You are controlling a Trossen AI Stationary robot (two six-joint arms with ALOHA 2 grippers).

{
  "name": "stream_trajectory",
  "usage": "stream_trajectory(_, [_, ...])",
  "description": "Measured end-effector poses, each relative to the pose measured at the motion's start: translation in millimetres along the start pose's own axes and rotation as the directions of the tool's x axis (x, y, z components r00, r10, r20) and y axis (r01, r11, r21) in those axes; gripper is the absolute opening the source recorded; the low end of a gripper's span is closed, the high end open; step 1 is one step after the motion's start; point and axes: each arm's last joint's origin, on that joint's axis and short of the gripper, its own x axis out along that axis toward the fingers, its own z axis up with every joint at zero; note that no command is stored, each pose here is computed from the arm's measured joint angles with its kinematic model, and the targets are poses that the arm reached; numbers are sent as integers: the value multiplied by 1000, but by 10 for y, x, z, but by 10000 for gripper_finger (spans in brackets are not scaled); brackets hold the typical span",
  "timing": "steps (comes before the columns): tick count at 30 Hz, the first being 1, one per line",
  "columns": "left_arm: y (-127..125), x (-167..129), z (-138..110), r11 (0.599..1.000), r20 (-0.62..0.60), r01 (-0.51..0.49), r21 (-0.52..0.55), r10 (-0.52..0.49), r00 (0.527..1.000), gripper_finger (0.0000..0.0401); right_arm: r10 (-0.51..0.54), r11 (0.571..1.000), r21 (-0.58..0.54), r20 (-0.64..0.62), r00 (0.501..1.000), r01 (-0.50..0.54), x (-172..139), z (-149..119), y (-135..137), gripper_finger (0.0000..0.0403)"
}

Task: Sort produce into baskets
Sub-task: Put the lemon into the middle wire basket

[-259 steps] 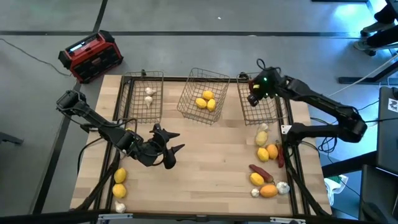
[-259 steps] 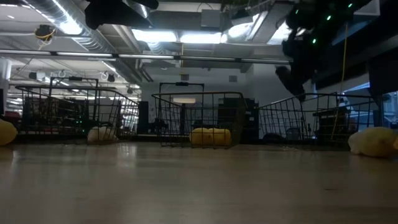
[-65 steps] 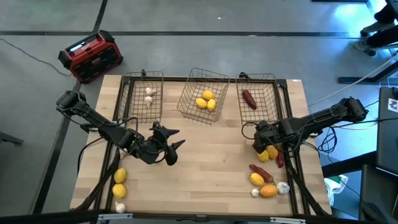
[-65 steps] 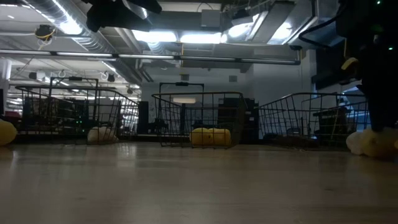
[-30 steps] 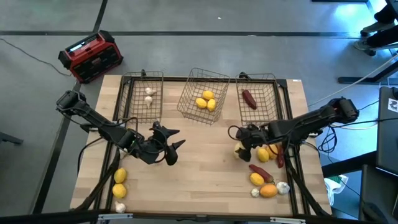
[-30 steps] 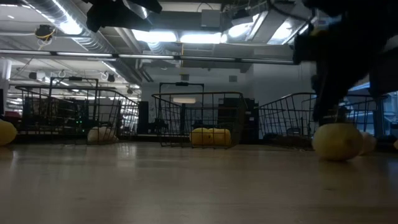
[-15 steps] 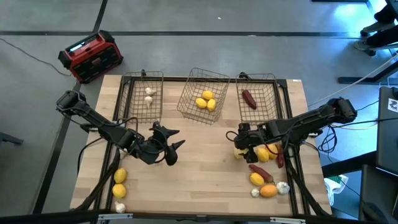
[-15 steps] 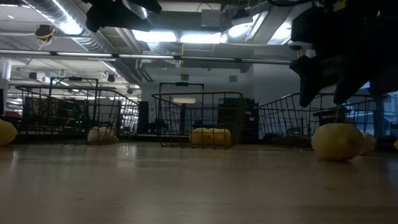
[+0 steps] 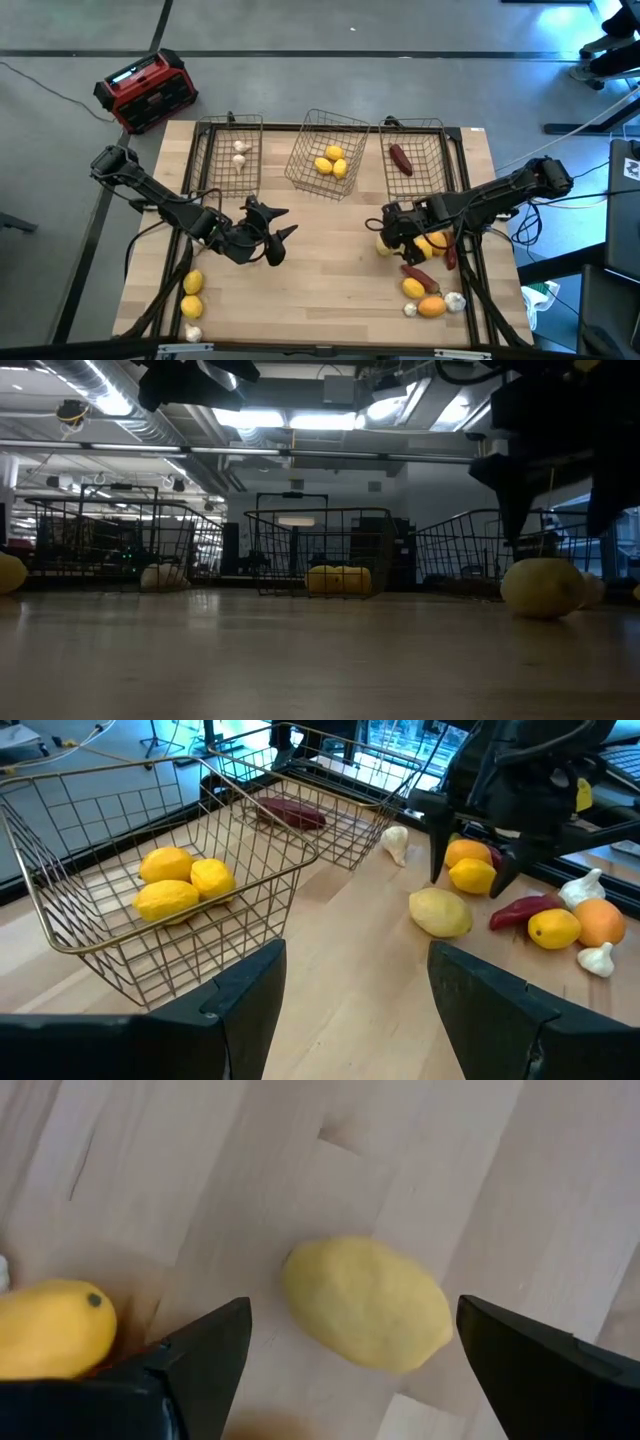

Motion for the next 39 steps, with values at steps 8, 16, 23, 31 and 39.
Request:
stream_trajectory(8, [0,0,0,1000,0,0,1,0,1000,241,2,990,-139,-16,1000,-5,100,29,-11,349])
stream_trajectory(16, [3,0,-3,1000,-2,-2,5,2,1000,241,-3,986,-167,-98,995,-13,326,35,-32,349])
stream_trajectory(23, [4,2,-2,1000,-1,-3,14,3,1000,241,-37,977,-213,-112,993,12,448,60,-55,349])
stream_trajectory(31, [4,2,-2,1000,-1,-4,15,4,1000,241,-50,989,-149,-183,982,22,614,32,-69,321])
stream_trajectory(39, [5,2,-2,1000,-1,-4,13,4,1000,241,-50,999,8,-190,981,52,645,33,-72,223])
